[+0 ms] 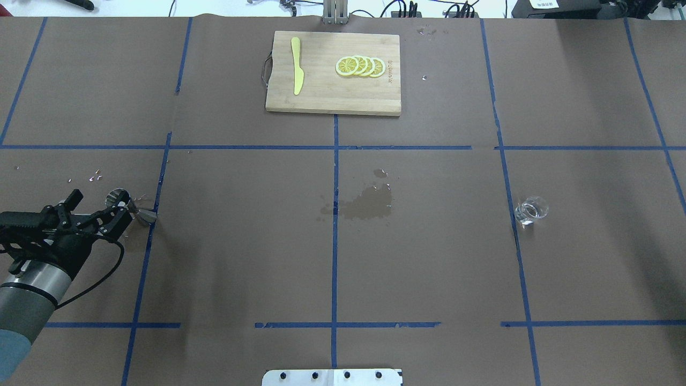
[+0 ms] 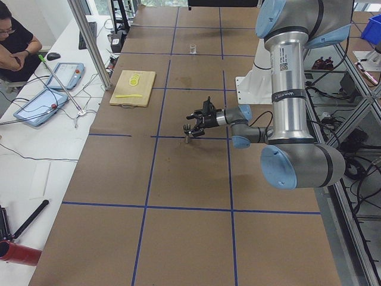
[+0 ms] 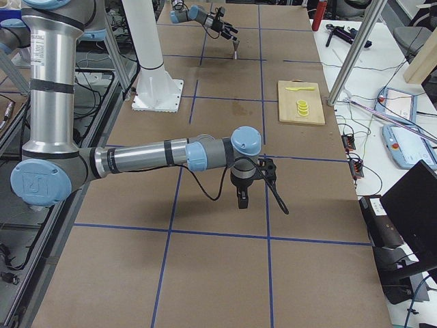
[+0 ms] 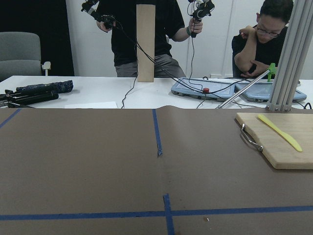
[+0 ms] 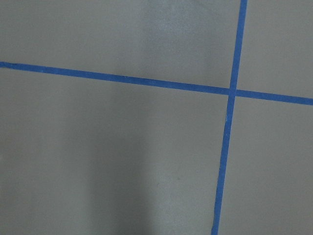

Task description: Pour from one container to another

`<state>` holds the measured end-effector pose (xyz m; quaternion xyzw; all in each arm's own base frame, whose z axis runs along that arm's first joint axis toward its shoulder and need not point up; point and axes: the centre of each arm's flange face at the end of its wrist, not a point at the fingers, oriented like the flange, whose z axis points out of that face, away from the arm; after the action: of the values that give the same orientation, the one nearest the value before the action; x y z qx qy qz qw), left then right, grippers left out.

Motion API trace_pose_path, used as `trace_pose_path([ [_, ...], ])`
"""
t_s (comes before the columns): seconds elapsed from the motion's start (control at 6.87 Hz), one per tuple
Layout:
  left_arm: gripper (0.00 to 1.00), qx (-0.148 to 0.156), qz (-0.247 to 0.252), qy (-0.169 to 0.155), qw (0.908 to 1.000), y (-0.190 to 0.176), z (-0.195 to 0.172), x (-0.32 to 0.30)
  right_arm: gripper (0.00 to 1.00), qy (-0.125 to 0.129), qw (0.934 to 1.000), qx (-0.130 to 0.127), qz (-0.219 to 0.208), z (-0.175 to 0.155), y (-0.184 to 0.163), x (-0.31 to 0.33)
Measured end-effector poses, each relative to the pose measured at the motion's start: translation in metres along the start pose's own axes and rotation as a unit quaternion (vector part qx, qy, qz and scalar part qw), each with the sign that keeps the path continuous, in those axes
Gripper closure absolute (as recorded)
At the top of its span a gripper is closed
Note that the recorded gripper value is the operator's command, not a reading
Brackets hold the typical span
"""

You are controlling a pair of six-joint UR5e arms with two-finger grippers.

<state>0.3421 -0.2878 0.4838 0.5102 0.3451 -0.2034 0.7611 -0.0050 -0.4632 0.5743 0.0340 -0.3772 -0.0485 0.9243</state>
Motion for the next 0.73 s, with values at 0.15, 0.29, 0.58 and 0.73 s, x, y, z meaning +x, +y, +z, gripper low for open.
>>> trace_pose_path([
  [0.15,0.01,0.006,0.003,-0.004,1.0,0.01,-0.001,-0.002,0.0,0.0,1.0,-0.001,0.0,0.0,0.0,0.0],
  [0.29,0.01,0.008,0.005,-0.004,0.9999,0.018,-0.001,-0.002,0.0,-0.001,1.0,-0.001,0.001,0.001,0.0,0.001],
  [0.58,0.01,0.013,0.007,-0.007,0.9999,0.032,0.004,0.0,0.0,-0.001,1.0,-0.002,0.002,0.002,0.001,0.002],
  [0.73,0.01,0.016,0.005,-0.007,0.9998,0.034,0.006,0.004,0.0,0.0,1.0,-0.002,0.003,0.002,0.001,0.003],
])
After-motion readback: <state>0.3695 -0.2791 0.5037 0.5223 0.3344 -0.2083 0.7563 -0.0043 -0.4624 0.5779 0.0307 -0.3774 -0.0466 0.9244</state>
